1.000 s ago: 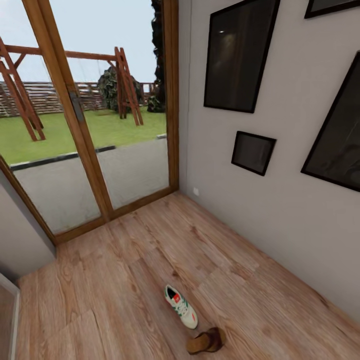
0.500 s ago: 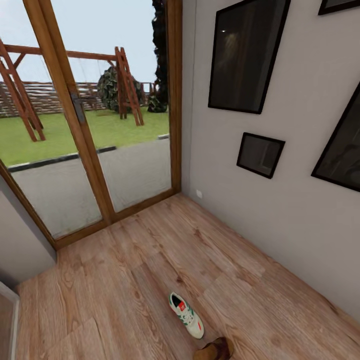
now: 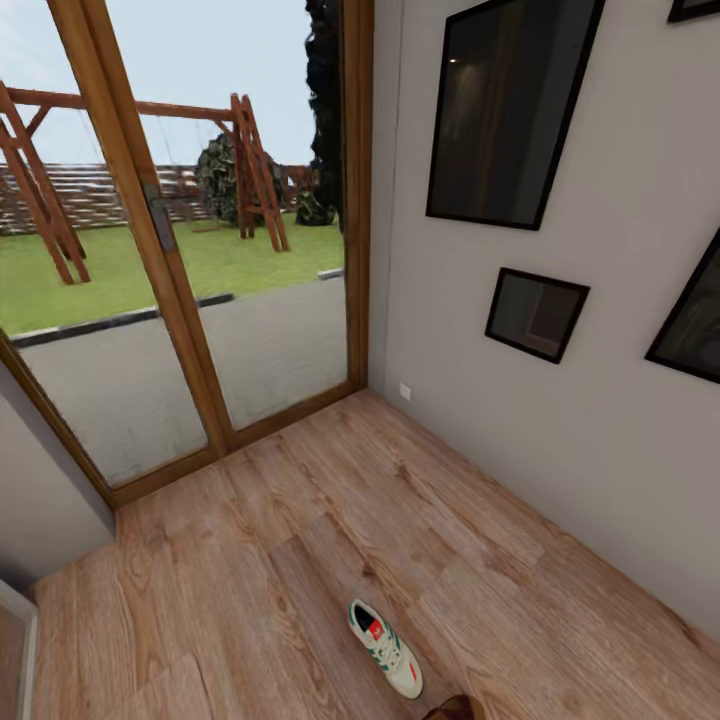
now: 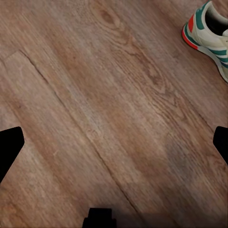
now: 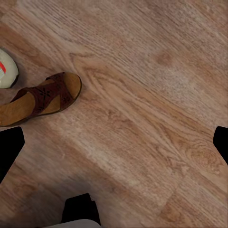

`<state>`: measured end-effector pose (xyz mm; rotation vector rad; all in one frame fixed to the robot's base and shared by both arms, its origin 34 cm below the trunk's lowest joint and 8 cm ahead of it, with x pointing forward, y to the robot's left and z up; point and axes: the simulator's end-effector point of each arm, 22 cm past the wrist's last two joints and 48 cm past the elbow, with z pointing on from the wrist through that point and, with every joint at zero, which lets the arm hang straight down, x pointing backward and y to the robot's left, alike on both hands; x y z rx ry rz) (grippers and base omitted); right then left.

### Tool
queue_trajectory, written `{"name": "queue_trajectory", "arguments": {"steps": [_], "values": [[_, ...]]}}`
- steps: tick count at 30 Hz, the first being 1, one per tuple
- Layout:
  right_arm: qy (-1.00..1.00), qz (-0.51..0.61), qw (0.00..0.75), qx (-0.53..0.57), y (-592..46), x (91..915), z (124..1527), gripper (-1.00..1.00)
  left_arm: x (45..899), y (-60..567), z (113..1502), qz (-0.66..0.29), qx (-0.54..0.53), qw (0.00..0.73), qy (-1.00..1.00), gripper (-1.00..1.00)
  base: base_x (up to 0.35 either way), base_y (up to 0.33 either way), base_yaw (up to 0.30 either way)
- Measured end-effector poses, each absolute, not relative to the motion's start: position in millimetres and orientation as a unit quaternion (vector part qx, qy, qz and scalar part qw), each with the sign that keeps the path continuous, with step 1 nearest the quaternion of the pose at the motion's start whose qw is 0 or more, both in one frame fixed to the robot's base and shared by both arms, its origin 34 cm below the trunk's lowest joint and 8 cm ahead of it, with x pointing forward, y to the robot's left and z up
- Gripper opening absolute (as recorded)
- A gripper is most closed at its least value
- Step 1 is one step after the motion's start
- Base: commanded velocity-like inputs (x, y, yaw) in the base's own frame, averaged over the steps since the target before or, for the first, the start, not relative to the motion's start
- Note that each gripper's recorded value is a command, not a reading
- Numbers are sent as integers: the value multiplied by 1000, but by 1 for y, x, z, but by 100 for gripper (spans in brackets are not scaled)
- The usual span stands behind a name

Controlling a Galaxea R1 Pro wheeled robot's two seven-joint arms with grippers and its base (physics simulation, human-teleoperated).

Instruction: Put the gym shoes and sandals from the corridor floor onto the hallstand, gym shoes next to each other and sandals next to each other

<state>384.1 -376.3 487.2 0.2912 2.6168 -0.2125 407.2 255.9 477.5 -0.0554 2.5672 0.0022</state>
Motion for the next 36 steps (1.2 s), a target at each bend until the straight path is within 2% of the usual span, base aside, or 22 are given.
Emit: {"name": "queue_trajectory", "arguments": {"steps": [11,23,36], "values": [[960,-78,248,107,-376,384,487,100,407,256,477,1,-21,283,959,100,7,7,-17],[960,-78,247,107,-376,384,487,100,408,256,478,1,-20,285,958,100,0,0,-220],[960,-77,248,106,-376,383,465,100,407,256,455,0,-20,284,959,100,0,0,-20]]}}
